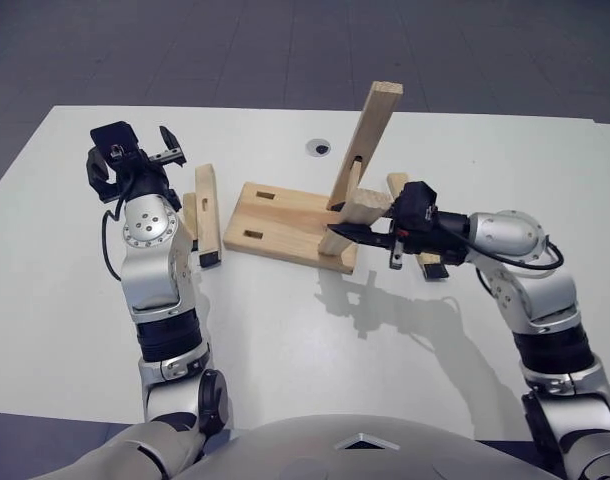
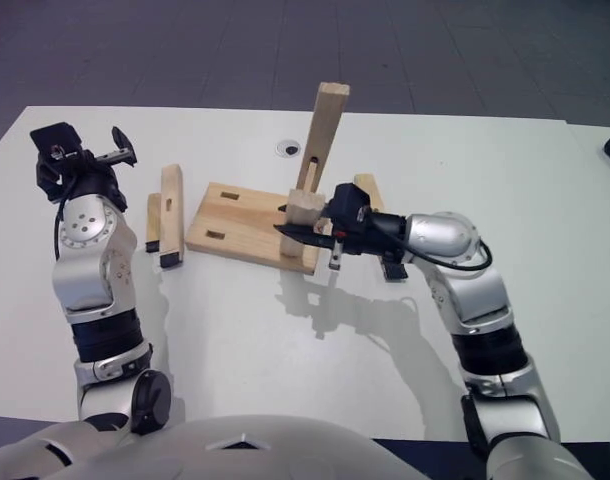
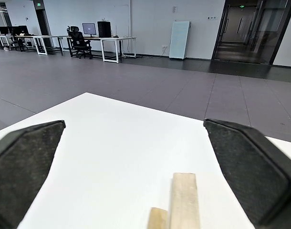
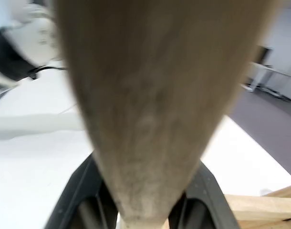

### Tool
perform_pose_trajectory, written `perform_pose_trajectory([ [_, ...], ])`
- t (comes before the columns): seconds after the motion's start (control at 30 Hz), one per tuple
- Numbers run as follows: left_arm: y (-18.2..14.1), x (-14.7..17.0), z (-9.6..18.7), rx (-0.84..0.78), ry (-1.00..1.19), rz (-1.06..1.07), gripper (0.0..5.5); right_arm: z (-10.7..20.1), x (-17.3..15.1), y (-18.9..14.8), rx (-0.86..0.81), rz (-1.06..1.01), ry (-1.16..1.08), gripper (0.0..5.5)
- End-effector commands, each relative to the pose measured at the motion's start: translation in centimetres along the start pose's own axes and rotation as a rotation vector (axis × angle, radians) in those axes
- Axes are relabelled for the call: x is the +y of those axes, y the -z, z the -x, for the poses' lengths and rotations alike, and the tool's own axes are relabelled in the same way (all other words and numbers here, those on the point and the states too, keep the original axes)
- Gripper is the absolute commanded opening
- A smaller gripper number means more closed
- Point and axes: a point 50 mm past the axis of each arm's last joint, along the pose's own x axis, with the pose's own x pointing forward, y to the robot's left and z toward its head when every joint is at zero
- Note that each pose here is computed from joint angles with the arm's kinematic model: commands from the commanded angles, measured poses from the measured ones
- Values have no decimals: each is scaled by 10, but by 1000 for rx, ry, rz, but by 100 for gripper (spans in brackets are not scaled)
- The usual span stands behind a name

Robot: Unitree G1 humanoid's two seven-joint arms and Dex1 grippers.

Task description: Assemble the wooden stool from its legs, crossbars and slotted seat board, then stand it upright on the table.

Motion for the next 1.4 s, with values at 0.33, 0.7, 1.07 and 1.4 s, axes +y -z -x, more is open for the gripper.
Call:
perform_pose_trajectory([
  [0.33,-5,11,-6,-19,-18,-52,540,47,-62,-96,-181,179,130,246],
  [0.7,-30,64,-17,-106,-221,-48,540,-56,-32,-97,-342,-9,423,419],
  [1.07,-24,41,-14,-82,-181,-3,540,-183,5,31,328,-607,422,536],
  [1.4,-13,19,-9,-39,-121,18,540,-187,-15,44,390,-577,468,536],
])
